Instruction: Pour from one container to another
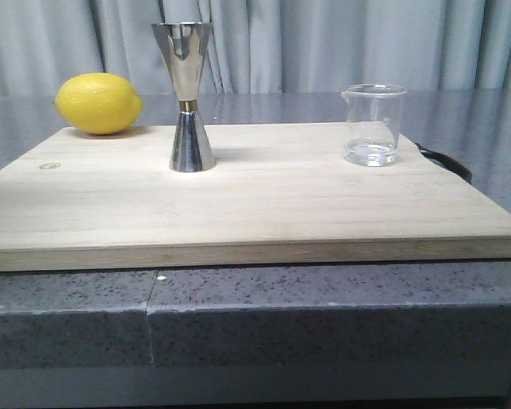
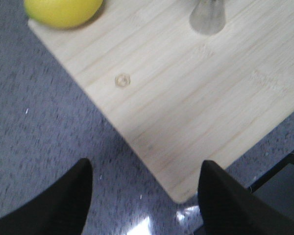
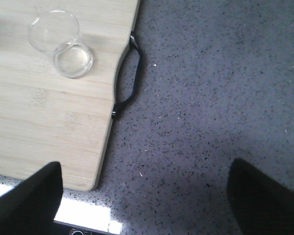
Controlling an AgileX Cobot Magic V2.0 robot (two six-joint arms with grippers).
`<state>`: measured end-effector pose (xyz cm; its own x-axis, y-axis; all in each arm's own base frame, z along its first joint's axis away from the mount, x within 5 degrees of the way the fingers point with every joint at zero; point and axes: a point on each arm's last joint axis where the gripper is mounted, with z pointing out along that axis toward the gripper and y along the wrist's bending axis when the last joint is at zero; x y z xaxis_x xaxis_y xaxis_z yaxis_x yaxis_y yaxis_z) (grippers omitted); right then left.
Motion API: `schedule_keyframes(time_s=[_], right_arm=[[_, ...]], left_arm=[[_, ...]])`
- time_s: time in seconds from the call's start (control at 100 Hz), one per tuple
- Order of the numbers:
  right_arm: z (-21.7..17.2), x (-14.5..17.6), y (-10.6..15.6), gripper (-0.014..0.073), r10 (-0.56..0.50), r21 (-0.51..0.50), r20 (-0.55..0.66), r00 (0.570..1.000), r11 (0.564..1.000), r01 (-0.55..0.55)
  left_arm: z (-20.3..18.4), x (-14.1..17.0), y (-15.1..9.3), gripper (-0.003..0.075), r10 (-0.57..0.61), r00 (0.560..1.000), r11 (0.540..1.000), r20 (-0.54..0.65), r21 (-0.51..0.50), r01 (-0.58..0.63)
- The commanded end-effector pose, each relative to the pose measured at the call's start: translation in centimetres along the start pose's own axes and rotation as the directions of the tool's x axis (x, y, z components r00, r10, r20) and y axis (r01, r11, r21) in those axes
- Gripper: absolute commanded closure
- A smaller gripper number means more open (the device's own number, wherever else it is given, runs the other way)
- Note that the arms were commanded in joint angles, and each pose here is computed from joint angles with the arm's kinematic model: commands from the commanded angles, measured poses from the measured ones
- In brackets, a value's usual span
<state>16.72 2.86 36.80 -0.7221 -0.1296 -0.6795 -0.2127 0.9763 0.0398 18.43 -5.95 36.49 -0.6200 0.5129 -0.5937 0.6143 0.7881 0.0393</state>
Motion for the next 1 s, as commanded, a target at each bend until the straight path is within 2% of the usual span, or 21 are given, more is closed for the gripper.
schedule_keyframes(time_s=[0.0,0.13,0.23,0.33,0.47,0.59,0.74,0.81,0.99], right_arm=[[-1.4,-0.5,0.0,-0.0017,0.004,0.013,0.122,0.992,1.000,-0.006],[-2.5,0.7,0.1,-0.0017,0.029,0.014,0.219,0.975,0.999,-0.033],[-3.5,2.0,0.2,-0.0017,0.026,0.019,0.314,0.949,0.999,-0.033],[-4.1,3.3,0.3,-0.0017,0.022,0.024,0.395,0.918,0.999,-0.034],[-4.5,4.9,0.3,-0.0017,0.018,0.029,0.473,0.881,0.999,-0.036],[-4.5,5.4,0.3,-0.0017,0.014,0.033,0.479,0.878,0.999,-0.034],[-4.4,5.3,0.3,-0.0013,0.013,0.034,0.477,0.879,0.999,-0.034],[-4.4,5.3,0.3,0.0042,0.013,0.034,0.477,0.879,0.999,-0.034],[-4.4,5.3,0.3,0.0361,0.013,0.034,0.477,0.879,0.999,-0.034]], left_arm=[[-2.3,1.1,-0.3,0.0333,-0.083,0.996,0.993,0.034,-0.083,0.086],[-3.4,3.5,-1.2,0.0333,-0.161,0.982,0.976,0.095,-0.136,0.173],[-4.4,5.2,-2.2,0.0333,-0.204,0.955,0.959,0.213,-0.150,0.239],[-5.0,6.5,-2.8,0.0333,-0.216,0.904,0.942,0.369,-0.164,0.292],[-5.1,7.8,-3.1,0.0333,-0.202,0.830,0.929,0.519,-0.167,0.331],[-4.8,8.0,-3.2,0.0333,-0.192,0.803,0.926,0.565,-0.167,0.338],[-4.7,8.1,-3.1,0.0335,-0.194,0.801,0.926,0.566,-0.165,0.340],[-4.7,8.0,-3.1,0.0360,-0.195,0.793,0.925,0.577,-0.159,0.344],[-4.9,7.7,-3.1,0.0570,-0.197,0.770,0.924,0.607,-0.146,0.352]])
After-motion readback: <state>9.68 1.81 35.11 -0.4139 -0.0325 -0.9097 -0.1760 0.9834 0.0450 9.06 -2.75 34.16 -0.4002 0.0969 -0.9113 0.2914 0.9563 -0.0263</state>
